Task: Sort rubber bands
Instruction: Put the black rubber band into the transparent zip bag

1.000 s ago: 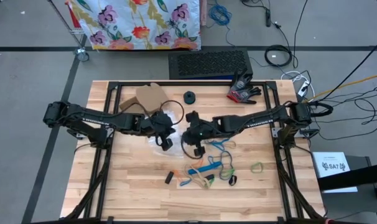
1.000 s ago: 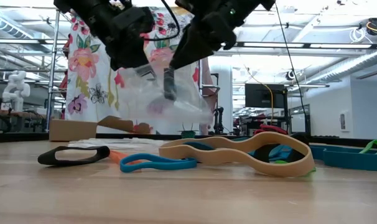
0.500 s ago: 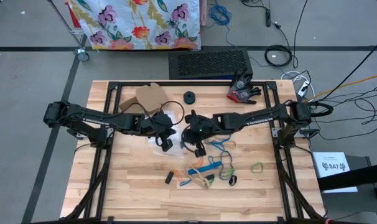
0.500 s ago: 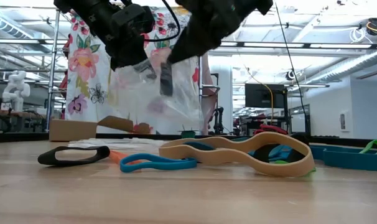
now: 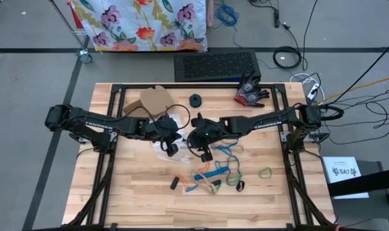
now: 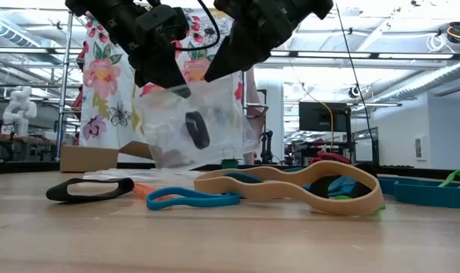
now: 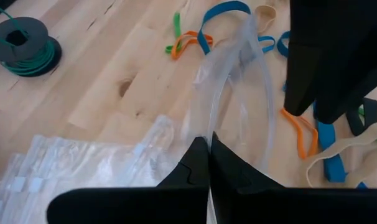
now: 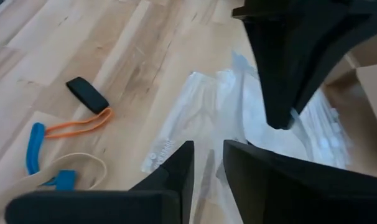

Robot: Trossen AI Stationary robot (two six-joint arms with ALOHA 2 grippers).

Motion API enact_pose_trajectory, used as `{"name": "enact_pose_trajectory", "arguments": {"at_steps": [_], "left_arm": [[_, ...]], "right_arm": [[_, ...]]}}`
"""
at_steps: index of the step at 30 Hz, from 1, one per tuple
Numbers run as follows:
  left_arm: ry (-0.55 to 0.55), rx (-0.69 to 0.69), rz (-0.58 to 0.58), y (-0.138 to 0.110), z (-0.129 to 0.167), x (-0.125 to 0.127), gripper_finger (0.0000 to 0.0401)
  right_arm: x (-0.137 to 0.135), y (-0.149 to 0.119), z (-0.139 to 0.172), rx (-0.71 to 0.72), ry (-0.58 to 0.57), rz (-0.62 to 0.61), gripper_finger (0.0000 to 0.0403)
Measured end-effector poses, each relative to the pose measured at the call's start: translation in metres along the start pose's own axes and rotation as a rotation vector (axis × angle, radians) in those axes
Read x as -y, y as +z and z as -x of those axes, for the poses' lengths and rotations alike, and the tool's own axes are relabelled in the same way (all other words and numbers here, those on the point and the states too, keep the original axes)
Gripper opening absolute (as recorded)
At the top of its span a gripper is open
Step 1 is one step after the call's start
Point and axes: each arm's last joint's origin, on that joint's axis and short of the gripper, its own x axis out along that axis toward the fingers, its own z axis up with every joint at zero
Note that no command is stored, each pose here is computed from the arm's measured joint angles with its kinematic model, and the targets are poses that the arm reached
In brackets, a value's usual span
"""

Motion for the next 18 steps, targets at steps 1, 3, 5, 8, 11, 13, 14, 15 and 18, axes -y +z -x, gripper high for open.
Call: {"name": "enact_pose_trajectory", "arguments": {"at_steps": [1, 3, 5, 8, 11, 13, 14, 15, 18], "left_arm": [[0.0, 0.0, 0.0, 0.0, 0.0, 0.0, 0.0], [0.006, -0.003, -0.002, 0.0, 0.0, 0.0, 0.0], [0.029, -0.008, -0.006, -0.001, 0.0, -0.001, 0.0], [0.065, -0.032, -0.014, -0.004, 0.0, -0.003, 0.0], [0.074, -0.044, -0.026, -0.005, 0.0, -0.004, 0.0], [0.073, -0.044, -0.046, -0.006, 0.0, -0.003, 0.0], [0.072, -0.048, -0.052, -0.006, 0.0, -0.003, 0.0], [0.073, -0.056, -0.057, -0.007, 0.001, -0.002, 0.0], [0.075, -0.081, -0.081, -0.012, 0.002, 0.002, 0.0]], "right_arm": [[0.0, 0.0, 0.0, 0.0, 0.0, 0.0, 0.0077], [0.0, 0.0, 0.002, 0.0, -0.001, -0.001, 0.0075], [-0.001, 0.002, 0.004, 0.006, 0.001, 0.0, 0.0074], [-0.006, 0.005, 0.008, 0.015, 0.012, -0.014, 0.0073], [-0.012, 0.005, 0.007, 0.012, 0.026, -0.025, 0.0073], [-0.015, 0.004, 0.002, 0.006, 0.035, -0.021, 0.0073], [-0.017, 0.002, -0.002, -0.007, 0.039, -0.02, 0.0073], [-0.019, 0.001, -0.007, -0.008, 0.04, -0.023, 0.0073], [-0.024, 0.002, -0.021, 0.025, 0.038, -0.05, 0.0073]]}}
